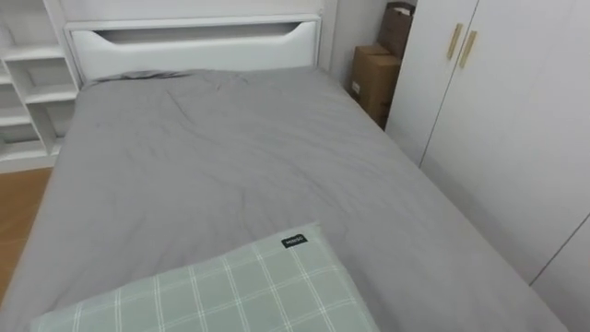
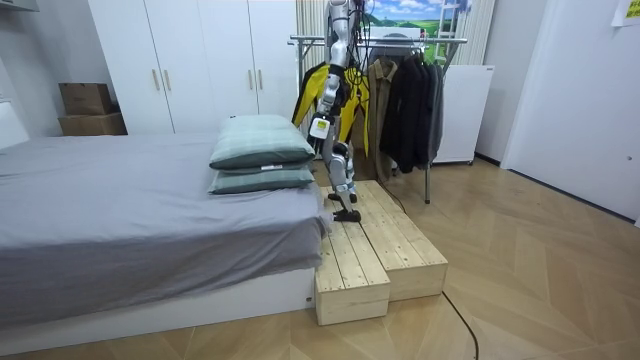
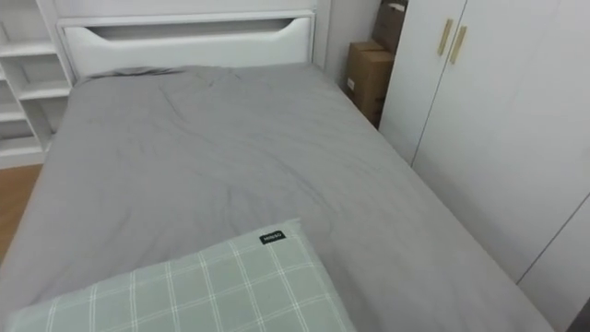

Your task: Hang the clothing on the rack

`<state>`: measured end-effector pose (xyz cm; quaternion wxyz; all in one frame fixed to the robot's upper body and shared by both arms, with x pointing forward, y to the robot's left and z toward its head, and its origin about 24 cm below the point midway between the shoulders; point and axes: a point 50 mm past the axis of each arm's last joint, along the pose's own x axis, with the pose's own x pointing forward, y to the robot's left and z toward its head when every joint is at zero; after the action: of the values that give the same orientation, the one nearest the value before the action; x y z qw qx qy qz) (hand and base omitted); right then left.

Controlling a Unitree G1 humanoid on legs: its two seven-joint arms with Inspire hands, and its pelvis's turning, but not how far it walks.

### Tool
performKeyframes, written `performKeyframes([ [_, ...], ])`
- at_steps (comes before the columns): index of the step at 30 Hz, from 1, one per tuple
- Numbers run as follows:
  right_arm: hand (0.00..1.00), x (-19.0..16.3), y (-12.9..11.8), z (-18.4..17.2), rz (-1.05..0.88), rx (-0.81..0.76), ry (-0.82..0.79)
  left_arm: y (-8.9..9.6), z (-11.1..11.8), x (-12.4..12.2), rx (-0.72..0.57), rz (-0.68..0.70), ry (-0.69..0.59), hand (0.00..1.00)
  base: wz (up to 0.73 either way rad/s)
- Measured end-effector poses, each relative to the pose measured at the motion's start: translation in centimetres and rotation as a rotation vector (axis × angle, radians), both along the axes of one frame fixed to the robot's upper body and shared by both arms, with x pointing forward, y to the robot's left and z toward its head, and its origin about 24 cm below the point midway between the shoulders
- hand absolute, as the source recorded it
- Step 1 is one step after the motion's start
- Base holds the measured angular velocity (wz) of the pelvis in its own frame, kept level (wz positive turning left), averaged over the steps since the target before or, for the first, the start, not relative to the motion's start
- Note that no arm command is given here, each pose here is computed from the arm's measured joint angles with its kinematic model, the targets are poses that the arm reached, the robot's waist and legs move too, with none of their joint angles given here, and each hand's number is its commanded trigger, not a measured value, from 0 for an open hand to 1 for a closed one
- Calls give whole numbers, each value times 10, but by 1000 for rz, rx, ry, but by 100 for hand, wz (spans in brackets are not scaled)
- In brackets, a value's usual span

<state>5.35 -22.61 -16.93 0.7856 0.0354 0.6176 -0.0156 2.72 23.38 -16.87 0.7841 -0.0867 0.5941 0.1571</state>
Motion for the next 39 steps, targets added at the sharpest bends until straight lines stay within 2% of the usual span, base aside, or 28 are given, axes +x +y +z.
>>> performKeyframes([
  [28,0,-8,-3,-1,-94,6,39,-3,-1,-3,-32,-6,22,0,8],
  [39,0,-6,1,-1,-23,9,58,3,1,-2,-15,20,8,0,22],
])
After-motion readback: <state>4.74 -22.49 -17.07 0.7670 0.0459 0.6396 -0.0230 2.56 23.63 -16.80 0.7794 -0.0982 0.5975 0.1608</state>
